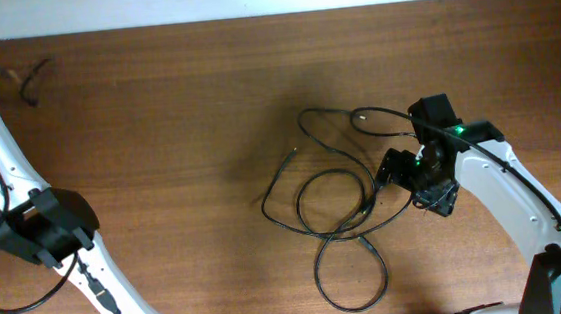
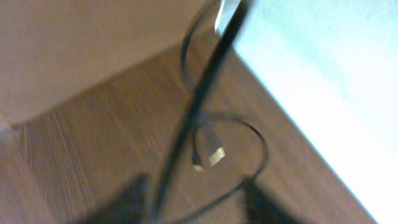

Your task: Untangle cables

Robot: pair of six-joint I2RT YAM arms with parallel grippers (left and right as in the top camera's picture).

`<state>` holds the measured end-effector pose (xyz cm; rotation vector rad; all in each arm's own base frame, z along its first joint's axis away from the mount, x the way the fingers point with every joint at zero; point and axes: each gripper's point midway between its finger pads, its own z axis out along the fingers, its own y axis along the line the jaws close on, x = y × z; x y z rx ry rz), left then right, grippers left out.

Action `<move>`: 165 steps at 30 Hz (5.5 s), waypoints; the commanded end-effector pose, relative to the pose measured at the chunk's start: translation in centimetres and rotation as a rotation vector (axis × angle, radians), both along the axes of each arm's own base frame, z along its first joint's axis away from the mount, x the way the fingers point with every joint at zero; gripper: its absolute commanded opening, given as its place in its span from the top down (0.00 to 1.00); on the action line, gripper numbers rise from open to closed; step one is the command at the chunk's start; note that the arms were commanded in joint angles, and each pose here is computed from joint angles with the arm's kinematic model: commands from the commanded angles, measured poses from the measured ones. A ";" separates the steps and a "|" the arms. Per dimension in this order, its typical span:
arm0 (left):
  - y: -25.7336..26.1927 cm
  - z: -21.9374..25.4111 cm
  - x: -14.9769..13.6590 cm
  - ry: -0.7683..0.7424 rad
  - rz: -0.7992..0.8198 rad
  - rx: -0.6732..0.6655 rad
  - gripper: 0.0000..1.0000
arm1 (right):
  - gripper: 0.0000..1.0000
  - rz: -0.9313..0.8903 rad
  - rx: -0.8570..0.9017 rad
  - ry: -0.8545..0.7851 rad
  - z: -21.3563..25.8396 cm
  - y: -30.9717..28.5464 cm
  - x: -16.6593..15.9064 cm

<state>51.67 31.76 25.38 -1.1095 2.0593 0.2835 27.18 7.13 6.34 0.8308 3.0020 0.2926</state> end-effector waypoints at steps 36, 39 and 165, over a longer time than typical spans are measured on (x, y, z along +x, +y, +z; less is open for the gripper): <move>-32.5 22.8 -23.4 -0.163 -0.741 -0.011 0.01 | 0.02 0.000 -0.012 -0.004 0.0 -0.2 0.0; -30.5 23.9 -20.9 -0.209 -0.641 0.086 0.01 | 0.02 0.000 -0.012 -0.004 0.0 -0.2 0.0; -30.9 -5.6 -16.3 0.249 -0.183 0.034 0.99 | 0.02 0.163 -0.093 0.020 -10.8 -0.4 -4.0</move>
